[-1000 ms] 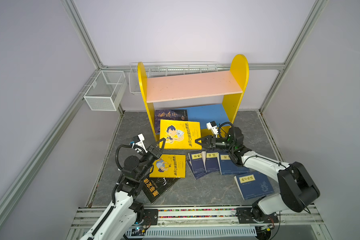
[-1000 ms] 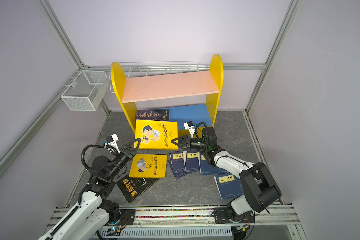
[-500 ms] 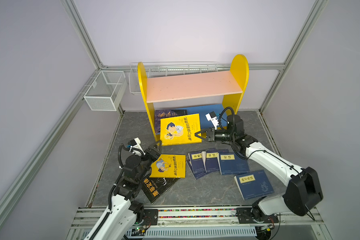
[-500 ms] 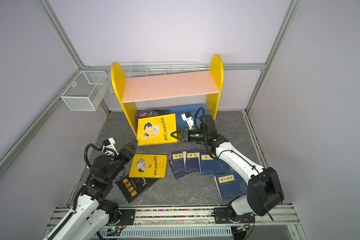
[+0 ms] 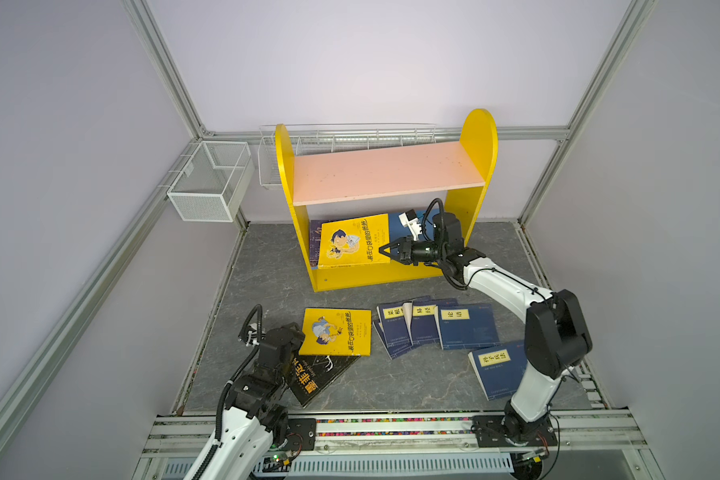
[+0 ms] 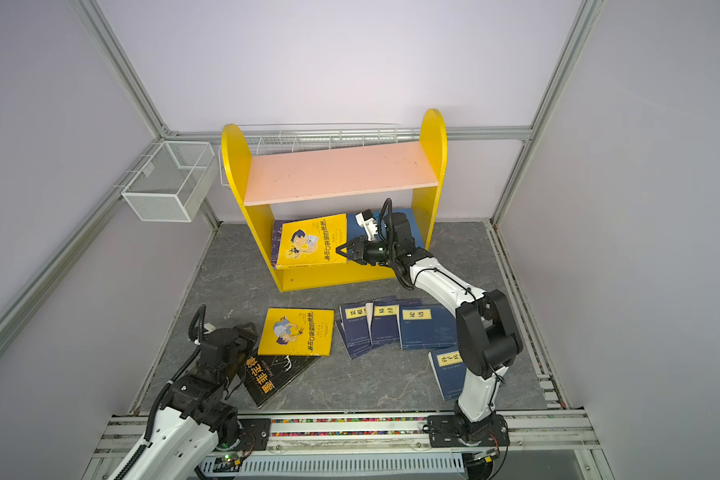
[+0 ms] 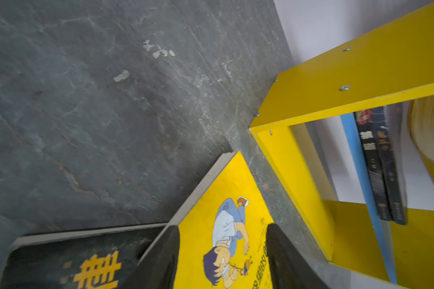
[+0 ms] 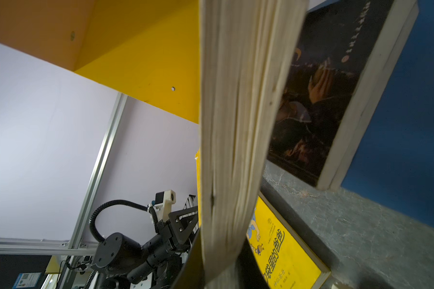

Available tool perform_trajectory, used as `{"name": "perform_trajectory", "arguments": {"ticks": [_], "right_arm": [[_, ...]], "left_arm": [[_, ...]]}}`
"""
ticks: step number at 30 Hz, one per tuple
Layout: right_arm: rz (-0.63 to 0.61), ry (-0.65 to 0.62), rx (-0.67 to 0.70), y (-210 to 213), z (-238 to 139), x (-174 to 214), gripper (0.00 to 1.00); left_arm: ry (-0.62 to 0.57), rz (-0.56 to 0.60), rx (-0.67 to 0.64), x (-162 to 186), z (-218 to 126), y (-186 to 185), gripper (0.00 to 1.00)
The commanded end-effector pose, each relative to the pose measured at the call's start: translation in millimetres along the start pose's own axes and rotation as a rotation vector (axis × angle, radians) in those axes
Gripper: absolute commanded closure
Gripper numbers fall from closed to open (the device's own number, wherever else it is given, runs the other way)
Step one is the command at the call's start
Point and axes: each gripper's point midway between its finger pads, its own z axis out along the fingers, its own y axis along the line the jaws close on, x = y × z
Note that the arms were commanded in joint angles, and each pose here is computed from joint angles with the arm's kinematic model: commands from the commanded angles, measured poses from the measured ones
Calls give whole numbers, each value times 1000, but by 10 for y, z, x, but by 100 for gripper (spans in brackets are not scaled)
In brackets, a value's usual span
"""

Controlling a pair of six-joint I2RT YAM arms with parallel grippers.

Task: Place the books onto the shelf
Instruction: 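Lower the yellow cartoon book onto the stacked books on the blue shelf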

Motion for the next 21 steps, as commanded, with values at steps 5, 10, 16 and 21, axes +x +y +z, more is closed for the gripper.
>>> {"name": "perform_trajectory", "arguments": {"ticks": [5,10,16,21], "right_arm": [[-76,-49,-78,149,166,-375,92],[-64,-41,-64,33,273,-437,91],[-51,-6,-66,-46,358,-427,91],[-31,36,-48,-153,424,-367,90]], "left_arm": [[-5,-6,-22,-12,31,4,44],[11,-3,-16,23,67,-22,44],[15,-4,-13,33,85,-35,44],[22,-5,-17,51,94,-17,44]]}}
